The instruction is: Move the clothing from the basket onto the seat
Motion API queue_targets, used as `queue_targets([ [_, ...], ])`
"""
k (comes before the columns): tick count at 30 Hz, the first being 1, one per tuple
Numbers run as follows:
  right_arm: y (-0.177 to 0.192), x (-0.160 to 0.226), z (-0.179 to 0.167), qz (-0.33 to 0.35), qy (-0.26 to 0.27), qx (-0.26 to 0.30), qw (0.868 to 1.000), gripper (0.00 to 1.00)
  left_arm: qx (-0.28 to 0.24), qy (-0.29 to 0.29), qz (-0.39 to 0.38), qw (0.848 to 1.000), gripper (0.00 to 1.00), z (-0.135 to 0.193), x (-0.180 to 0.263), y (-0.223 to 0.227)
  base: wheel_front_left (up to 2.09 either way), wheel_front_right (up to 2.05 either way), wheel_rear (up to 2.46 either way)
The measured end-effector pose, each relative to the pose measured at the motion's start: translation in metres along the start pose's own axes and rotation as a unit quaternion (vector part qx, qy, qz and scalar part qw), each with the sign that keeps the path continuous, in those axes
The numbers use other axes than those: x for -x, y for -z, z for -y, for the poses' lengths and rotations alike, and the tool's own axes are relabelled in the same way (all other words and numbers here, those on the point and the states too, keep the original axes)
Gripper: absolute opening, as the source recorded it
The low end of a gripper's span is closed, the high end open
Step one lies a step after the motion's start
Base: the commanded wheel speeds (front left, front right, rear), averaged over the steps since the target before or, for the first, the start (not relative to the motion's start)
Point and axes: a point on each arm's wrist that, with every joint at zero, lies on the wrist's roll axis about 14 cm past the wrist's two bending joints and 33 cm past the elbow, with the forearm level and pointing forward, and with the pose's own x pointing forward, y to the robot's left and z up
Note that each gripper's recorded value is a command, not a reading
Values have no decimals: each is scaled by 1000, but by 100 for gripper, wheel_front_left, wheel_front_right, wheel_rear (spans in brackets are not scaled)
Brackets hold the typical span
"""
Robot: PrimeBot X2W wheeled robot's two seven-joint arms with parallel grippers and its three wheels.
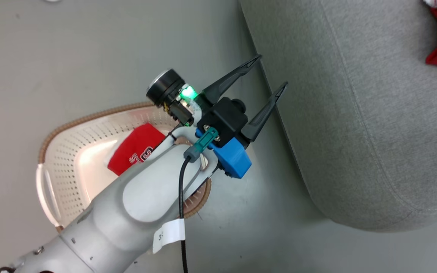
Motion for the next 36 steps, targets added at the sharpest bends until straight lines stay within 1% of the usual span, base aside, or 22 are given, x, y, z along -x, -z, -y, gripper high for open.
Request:
queue_targets([
  [2, -13, 8, -4, 15, -15, 5, 1000, 100, 0, -18, 5, 1000, 100, -1, 6, -12, 0, 0, 0],
  [6, -43, 19, -15, 55, -43, -4, 998, 100, -6, -58, 34, 998, 100, -7, 21, -47, 0, 0, 0],
  [10, -72, 26, -38, 93, -84, -19, 992, 100, -16, -114, 50, 992, 100, -21, 46, -69, 0, 0, 0],
  [14, -92, 36, -71, 119, -133, -35, 983, 100, -26, -173, 69, 982, 100, -38, 76, -90, 0, 0, 0],
  [21, -125, 58, -129, 155, -214, -68, 962, 100, -48, -280, 103, 953, 100, -65, 137, -124, 0, 0, 0],
  [26, -141, 80, -158, 170, -255, -93, 947, 100, -59, -343, 116, 930, 100, -74, 183, -138, 0, 0, 0],
  [31, -151, 103, -173, 177, -279, -114, 937, 100, -60, -392, 122, 910, 100, -73, 225, -143, 0, 0, 0],
  [36, -148, 123, -174, 169, -283, -134, 935, 100, -61, -427, 121, 894, 100, -68, 259, -141, 0, 0, 0],
])
